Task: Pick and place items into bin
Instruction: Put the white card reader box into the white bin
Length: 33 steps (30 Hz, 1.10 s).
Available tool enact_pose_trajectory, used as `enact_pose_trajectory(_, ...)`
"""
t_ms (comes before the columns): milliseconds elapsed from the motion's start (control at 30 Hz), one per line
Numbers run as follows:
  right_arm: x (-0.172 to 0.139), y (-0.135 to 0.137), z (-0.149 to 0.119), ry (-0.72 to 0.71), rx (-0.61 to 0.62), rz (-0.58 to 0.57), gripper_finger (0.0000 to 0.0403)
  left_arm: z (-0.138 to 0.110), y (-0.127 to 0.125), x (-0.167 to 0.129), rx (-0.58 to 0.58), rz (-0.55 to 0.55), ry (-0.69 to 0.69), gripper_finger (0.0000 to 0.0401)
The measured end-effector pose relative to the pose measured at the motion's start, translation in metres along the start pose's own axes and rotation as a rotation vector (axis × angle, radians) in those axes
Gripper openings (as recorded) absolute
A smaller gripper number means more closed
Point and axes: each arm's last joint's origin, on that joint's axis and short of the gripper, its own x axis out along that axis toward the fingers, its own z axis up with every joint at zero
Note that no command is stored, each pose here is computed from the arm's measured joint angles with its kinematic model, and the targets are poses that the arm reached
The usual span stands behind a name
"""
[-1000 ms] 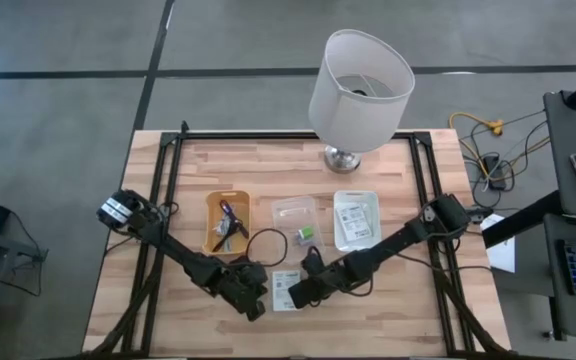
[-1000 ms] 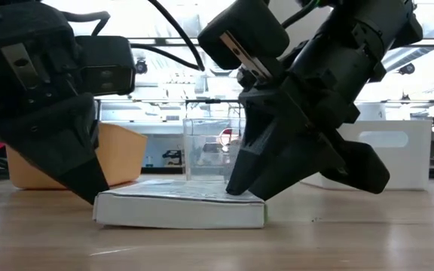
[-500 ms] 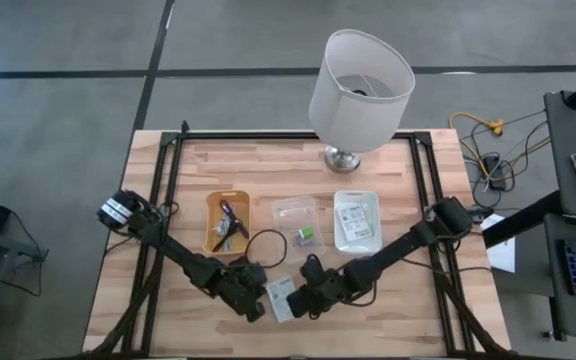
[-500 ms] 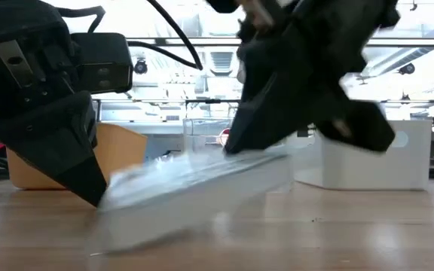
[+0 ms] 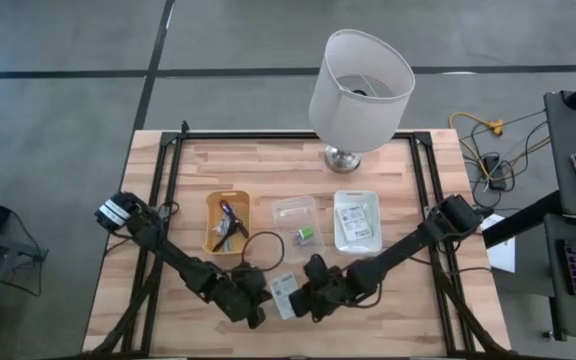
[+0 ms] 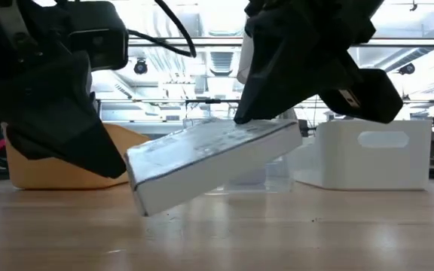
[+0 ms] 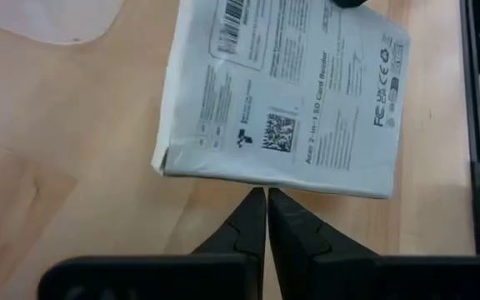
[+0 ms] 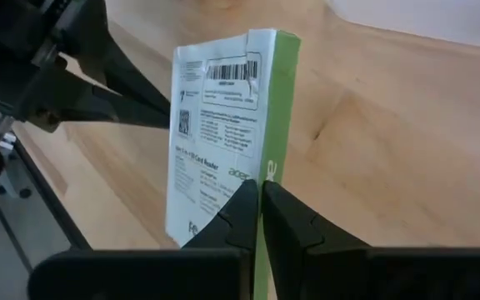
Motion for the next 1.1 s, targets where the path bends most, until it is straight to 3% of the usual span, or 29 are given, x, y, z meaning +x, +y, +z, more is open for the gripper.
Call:
enact_pose_trajectory(333,-0.025,0.001,0.005,-0.045,0.037,-0.027,0.0008,-0.007,-0.001,-0.003,-0.039,-0.008,0.013,0.0)
enact_pose_trajectory(633,-0.097,-0.013,0.018,-0.15,0.066,-0.142,0.0008,-0.005,-0.003,-0.003,-0.05,-0.032,-0.002,0.0)
enact_pose_trajectory(933,-0.177,-0.057,0.048,-0.254,0.088,-0.385,0.0008,-0.005,-0.003,-0.003,-0.051,-0.034,-0.005,0.0)
enact_pose_trajectory(1100,-0.196,-0.086,0.068,-0.234,0.123,-0.457,0.0008,-0.004,-0.004,-0.003,-0.056,-0.041,-0.01,0.0)
